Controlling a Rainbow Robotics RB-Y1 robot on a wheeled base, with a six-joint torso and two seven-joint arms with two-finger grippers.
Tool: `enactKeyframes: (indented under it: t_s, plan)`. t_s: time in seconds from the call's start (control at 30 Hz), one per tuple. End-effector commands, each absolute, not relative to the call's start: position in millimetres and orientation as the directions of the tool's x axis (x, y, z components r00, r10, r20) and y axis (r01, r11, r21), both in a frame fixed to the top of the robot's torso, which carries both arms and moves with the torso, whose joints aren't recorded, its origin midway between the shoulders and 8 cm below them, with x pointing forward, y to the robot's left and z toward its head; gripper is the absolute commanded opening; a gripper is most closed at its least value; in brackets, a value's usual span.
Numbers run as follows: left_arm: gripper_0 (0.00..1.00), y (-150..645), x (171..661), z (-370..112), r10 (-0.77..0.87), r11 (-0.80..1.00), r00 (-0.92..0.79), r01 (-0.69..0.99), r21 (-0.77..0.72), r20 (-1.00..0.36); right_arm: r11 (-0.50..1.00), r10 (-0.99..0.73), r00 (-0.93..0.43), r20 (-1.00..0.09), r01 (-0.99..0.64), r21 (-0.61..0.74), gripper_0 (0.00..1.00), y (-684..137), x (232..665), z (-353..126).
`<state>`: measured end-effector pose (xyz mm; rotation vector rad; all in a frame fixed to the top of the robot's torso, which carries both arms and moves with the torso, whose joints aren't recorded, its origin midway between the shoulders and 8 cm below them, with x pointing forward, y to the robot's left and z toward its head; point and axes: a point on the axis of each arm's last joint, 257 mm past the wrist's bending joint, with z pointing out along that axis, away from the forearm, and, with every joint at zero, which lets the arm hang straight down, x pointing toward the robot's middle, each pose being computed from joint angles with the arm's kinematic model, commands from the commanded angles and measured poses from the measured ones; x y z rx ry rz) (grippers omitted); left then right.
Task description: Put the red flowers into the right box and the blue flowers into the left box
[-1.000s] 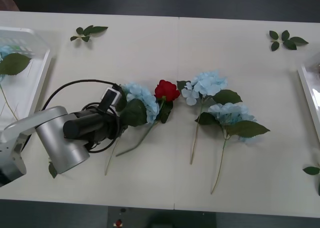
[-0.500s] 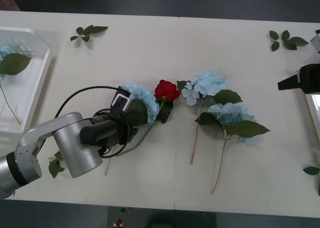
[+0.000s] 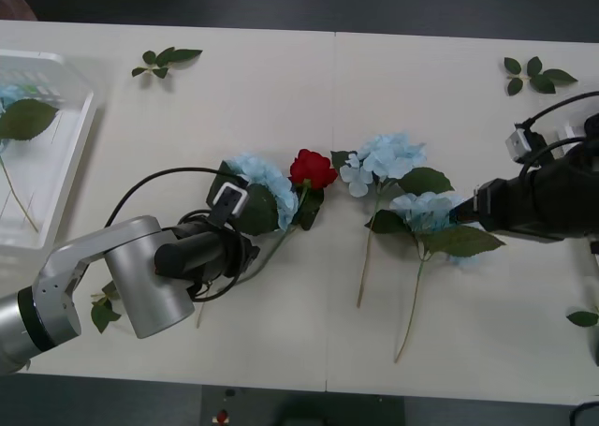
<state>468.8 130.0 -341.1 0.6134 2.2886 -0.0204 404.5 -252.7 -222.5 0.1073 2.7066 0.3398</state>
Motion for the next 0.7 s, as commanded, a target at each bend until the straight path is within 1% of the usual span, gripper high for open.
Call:
enactKeyframes:
  t_s: [0.03, 0.07, 0.1, 0.13, 0.2, 0.27, 0.3, 0.33, 0.43, 0.7]
  plan:
    - [0.93, 128, 487, -323, 0.394, 0.898, -0.582, 0.410, 0.162, -0.712, 0.969, 0.156, -0.908, -0.389, 0.065, 0.238, 1.00, -238, 394, -229]
    - [0.87, 128, 488, -323, 0.394, 0.898, -0.583, 0.408, 0.162, -0.711, 0.969, 0.165, -0.910, -0.380, 0.078, 0.235, 1.00, -233, 390, -234]
    - [0.76, 127, 488, -324, 0.391, 0.899, -0.585, 0.407, 0.160, -0.710, 0.970, 0.171, -0.912, -0.373, 0.089, 0.228, 1.00, -229, 388, -239]
    - [0.72, 128, 488, -325, 0.388, 0.901, -0.589, 0.403, 0.158, -0.709, 0.970, 0.176, -0.914, -0.365, 0.097, 0.223, 1.00, -226, 386, -243]
    - [0.49, 128, 487, -327, 0.377, 0.906, -0.597, 0.397, 0.148, -0.708, 0.971, 0.181, -0.917, -0.356, 0.110, 0.212, 1.00, -220, 383, -250]
    - [0.19, 130, 488, -328, 0.370, 0.910, -0.603, 0.390, 0.143, -0.707, 0.975, 0.169, -0.918, -0.359, 0.103, 0.195, 1.00, -215, 382, -256]
    - [0.08, 130, 488, -329, 0.367, 0.911, -0.606, 0.388, 0.141, -0.706, 0.978, 0.162, -0.918, -0.363, 0.099, 0.185, 1.00, -214, 382, -259]
    - [0.00, 130, 488, -329, 0.365, 0.912, -0.607, 0.386, 0.139, -0.706, 0.980, 0.155, -0.919, -0.363, 0.098, 0.172, 1.00, -213, 381, -262]
    - [0.00, 128, 489, -326, 0.355, 0.915, -0.608, 0.382, 0.131, -0.710, 0.985, 0.143, -0.920, -0.364, 0.096, 0.144, 1.00, -212, 382, -271]
    - [0.00, 127, 496, -316, 0.348, 0.917, -0.595, 0.378, 0.130, -0.725, 0.984, 0.134, -0.923, -0.359, 0.080, 0.161, 1.00, -201, 391, -300]
